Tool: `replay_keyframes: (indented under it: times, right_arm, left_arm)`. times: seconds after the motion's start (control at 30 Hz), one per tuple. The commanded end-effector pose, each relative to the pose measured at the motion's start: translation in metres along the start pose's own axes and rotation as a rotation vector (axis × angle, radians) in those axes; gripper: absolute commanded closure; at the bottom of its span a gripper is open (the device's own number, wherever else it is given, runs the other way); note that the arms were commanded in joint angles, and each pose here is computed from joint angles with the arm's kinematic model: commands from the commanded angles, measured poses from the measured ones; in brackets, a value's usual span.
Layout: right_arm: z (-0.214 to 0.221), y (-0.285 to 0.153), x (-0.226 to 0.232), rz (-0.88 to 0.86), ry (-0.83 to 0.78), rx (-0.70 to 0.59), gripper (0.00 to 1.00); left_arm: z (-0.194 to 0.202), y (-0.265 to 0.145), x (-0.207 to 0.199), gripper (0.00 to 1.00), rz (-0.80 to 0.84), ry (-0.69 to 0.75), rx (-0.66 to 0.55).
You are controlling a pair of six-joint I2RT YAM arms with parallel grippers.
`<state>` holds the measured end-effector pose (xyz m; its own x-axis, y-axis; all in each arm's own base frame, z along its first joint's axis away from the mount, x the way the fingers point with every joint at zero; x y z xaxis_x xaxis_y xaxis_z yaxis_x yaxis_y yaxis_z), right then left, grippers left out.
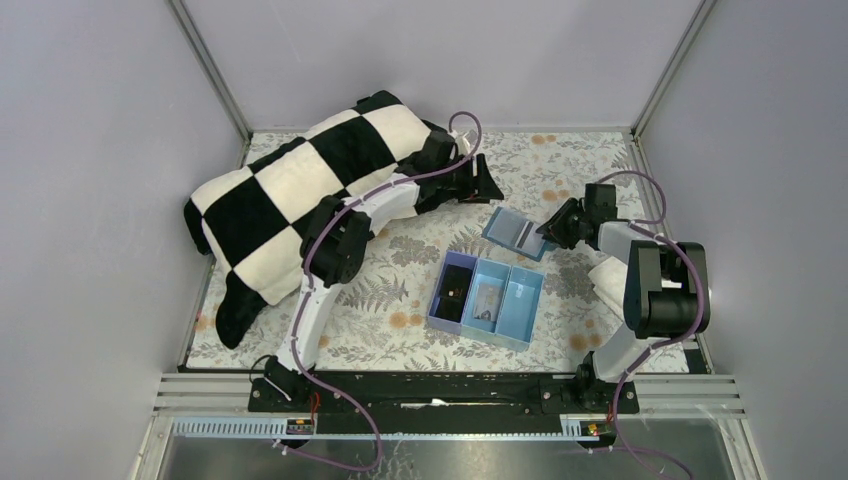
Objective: Take the credit cards out of the card holder
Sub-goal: Remove the credit card from the card holder.
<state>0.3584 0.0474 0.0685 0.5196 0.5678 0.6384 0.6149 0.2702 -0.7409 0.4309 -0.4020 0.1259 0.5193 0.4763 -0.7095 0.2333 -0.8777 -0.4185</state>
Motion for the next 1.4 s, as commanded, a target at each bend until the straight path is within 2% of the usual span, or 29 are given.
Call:
replay_keyframes:
  times: [0.0,0.2,0.63,0.9,1.2,1.37]
  right_arm:
    - [-0.016,0.001,0.008,0.007,-0.028,-0.057,0.66]
    - [-0.021,0.0,0.002,0.05,-0.042,-0.092,0.66]
    - [-0.016,0.01,-0.007,0.081,-0.032,-0.05,0.66]
    - [-0.012,0.019,-0.004,0.04,-0.016,-0.018,0.65]
    - [-0.005,0.029,-0.002,0.009,-0.008,0.022,0.66]
    - [0.0,0.036,0.01,-0.026,-0.029,0.051,0.66]
  left_arm:
    - [-0.008,0.007,-0.065,0.4,0.122,0.117,-0.037]
    - [0.019,0.036,-0.07,0.4,0.15,0.123,0.054]
    - [0.043,0.053,-0.042,0.4,0.098,0.085,0.109]
    - [0.048,0.056,-0.027,0.42,0.057,0.07,0.111]
    - [0.035,0.041,-0.01,0.43,0.005,0.066,0.058]
    - [0.035,0.034,0.003,0.47,-0.011,0.043,0.049]
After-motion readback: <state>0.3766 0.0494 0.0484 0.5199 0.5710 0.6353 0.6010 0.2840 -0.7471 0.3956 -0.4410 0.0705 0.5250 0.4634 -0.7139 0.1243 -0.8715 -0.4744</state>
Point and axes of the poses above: each gripper's point midway between its finger pads, its own y axis out along the fingers, its own x axis along the line the jaws close on, z = x × y, the point moved 4 cm from there along -y, back along the fingers, and after that the axes turned 11 degrees about y, right-handed, at the moved point
